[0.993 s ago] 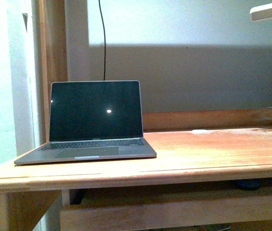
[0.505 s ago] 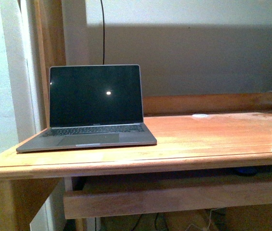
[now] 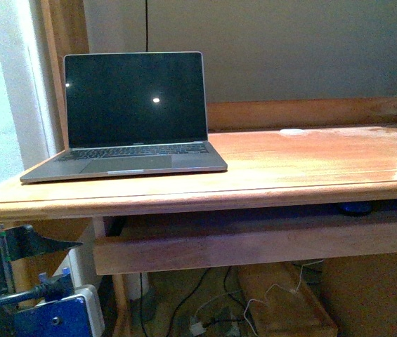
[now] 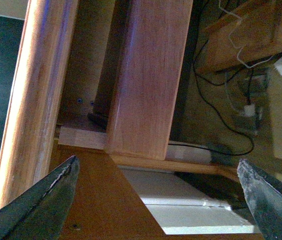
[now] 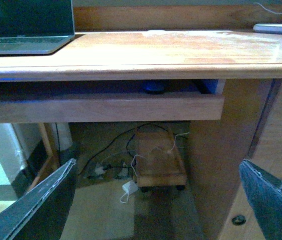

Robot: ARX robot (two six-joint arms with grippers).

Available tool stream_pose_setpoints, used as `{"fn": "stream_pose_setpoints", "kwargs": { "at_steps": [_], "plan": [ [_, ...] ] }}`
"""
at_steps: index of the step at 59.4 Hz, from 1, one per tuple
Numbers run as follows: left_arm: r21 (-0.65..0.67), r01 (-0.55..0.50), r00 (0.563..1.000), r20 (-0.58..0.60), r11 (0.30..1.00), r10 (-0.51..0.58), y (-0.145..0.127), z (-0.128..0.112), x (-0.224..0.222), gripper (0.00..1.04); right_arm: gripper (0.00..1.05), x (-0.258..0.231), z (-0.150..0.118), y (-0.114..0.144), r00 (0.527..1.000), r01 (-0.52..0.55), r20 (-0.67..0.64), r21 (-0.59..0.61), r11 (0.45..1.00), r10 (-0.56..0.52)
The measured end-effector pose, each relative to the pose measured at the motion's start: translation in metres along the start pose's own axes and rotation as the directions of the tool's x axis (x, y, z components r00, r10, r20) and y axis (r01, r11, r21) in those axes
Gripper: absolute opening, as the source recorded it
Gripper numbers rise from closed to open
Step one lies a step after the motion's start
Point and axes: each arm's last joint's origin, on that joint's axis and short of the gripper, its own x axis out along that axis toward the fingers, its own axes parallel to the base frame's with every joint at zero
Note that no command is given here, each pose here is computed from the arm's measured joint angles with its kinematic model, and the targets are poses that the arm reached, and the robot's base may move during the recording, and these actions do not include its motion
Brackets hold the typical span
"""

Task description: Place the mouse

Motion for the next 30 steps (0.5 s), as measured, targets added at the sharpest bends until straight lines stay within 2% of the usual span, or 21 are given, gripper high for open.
{"fn": "stream_pose_setpoints", "kwargs": {
  "at_steps": [14,30],
  "plan": [
    [0.117,-0.014,0.999,0.035,0.993,0.01,-0.002,-0.015,0.036,0.97,0.97,0.0,0.0,0.0,1.0,0.0,0.0,0.0,1.0,0.0],
    [0.15,-0.037,0.995,0.094,0.988,0.023,-0.009,-0.029,0.07,0.97,0.97,0.0,0.0,0.0,1.0,0.0,0.0,0.0,1.0,0.0]
  ]
}}
